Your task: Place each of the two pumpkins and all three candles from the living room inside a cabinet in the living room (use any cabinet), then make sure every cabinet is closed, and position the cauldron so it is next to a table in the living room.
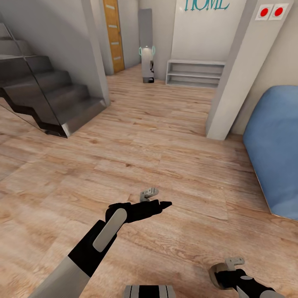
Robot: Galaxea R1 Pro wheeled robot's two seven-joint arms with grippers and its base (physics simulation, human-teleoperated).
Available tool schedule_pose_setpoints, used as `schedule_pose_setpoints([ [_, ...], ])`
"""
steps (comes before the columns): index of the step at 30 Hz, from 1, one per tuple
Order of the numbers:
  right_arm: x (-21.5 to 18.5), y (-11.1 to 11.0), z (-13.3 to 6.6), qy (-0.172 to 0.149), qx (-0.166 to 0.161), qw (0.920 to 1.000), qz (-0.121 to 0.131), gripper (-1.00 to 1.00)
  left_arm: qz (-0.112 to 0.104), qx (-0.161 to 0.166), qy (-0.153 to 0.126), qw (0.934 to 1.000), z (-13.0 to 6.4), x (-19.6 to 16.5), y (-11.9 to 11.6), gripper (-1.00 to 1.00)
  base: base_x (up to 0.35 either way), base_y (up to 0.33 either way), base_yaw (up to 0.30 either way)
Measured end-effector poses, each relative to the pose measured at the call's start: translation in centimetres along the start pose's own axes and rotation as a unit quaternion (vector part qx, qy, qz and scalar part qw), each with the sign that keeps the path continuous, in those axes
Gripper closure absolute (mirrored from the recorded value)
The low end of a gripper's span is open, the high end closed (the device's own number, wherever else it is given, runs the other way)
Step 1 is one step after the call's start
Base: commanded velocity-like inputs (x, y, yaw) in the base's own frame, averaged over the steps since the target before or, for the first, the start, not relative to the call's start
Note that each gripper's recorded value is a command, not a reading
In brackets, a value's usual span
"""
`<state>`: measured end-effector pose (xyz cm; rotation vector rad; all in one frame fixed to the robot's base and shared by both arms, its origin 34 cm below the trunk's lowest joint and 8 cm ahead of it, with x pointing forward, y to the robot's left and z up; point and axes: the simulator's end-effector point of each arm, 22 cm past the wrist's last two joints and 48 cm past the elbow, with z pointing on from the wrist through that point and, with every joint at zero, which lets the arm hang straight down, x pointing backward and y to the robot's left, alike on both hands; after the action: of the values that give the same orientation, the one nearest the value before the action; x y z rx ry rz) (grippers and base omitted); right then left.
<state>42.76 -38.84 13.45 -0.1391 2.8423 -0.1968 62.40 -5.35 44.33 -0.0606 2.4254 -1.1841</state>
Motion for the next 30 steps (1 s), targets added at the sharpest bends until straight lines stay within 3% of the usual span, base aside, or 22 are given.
schedule_pose_setpoints([
  [18,2.7,0.3,1.7,0.028,0.005,0.9996,-0.001,-1.0,-0.029,-0.003,0.023,0.9993,2.3,2.1,2.4,-1.0,0.0,0.0,0.0],
  [30,2.5,0.4,1.8,0.026,0.002,0.9996,0.0,-1.0,-0.03,-0.002,0.022,0.9993,2.3,2.1,2.3,-1.0,0.0,0.0,0.0],
])
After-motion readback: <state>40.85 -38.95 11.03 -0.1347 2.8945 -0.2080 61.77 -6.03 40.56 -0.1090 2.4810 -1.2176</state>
